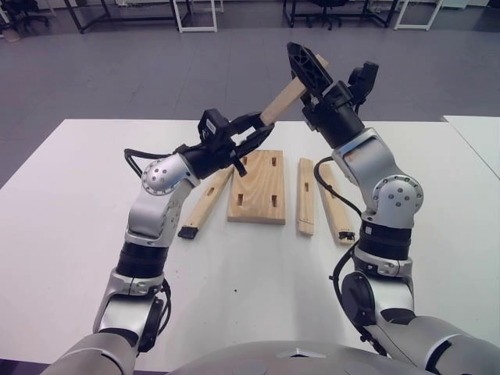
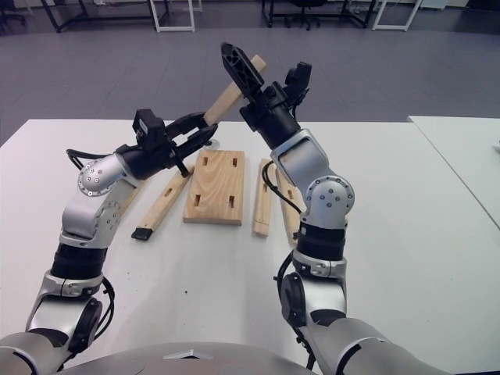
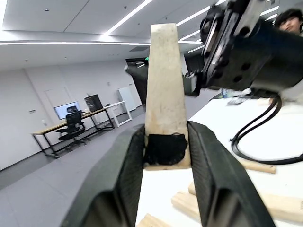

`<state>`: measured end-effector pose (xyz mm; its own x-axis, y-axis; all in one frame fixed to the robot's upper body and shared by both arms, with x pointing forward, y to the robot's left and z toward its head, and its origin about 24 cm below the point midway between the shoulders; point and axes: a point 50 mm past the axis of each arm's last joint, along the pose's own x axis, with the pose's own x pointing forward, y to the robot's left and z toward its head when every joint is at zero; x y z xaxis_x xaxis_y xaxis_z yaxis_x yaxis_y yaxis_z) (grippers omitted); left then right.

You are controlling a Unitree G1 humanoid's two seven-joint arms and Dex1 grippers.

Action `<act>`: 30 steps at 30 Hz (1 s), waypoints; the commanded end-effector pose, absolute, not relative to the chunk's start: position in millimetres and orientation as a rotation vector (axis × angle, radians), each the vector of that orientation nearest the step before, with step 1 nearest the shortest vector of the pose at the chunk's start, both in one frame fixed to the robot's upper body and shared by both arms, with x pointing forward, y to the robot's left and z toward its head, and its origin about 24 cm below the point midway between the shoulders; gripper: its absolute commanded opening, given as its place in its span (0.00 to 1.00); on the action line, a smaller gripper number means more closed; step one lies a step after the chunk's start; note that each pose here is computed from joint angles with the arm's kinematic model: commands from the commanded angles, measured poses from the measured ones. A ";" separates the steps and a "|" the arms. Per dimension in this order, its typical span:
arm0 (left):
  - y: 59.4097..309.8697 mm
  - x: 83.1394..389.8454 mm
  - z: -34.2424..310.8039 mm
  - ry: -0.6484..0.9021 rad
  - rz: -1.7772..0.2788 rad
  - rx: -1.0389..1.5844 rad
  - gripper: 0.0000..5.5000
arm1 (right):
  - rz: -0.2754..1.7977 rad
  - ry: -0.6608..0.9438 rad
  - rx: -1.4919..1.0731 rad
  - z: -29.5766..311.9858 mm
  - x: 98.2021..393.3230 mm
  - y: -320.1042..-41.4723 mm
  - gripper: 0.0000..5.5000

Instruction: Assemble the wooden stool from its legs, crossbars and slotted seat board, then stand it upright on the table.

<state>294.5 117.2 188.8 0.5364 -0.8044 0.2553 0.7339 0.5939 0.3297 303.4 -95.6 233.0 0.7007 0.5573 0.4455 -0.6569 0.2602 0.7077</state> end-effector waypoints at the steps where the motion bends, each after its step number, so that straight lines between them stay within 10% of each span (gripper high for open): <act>1: 118.7 296.6 188.0 -0.396 -0.902 0.231 0.24 | 0.779 -0.093 0.973 229.0 299.7 -101.8 0.63; 16: 114.2 297.4 188.0 -0.384 -0.937 0.268 0.24 | 0.707 -0.082 1.026 225.4 302.2 -109.2 0.08; 30: 147.6 311.3 152.0 -0.252 -0.695 0.258 0.57 | 0.031 -0.021 0.715 94.4 317.8 -169.9 0.08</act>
<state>309.1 139.4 154.1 0.7023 -0.6967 0.1459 0.6383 0.7071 0.3042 314.9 -167.0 103.6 0.9972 0.0558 0.0508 -0.0754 0.7385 0.6700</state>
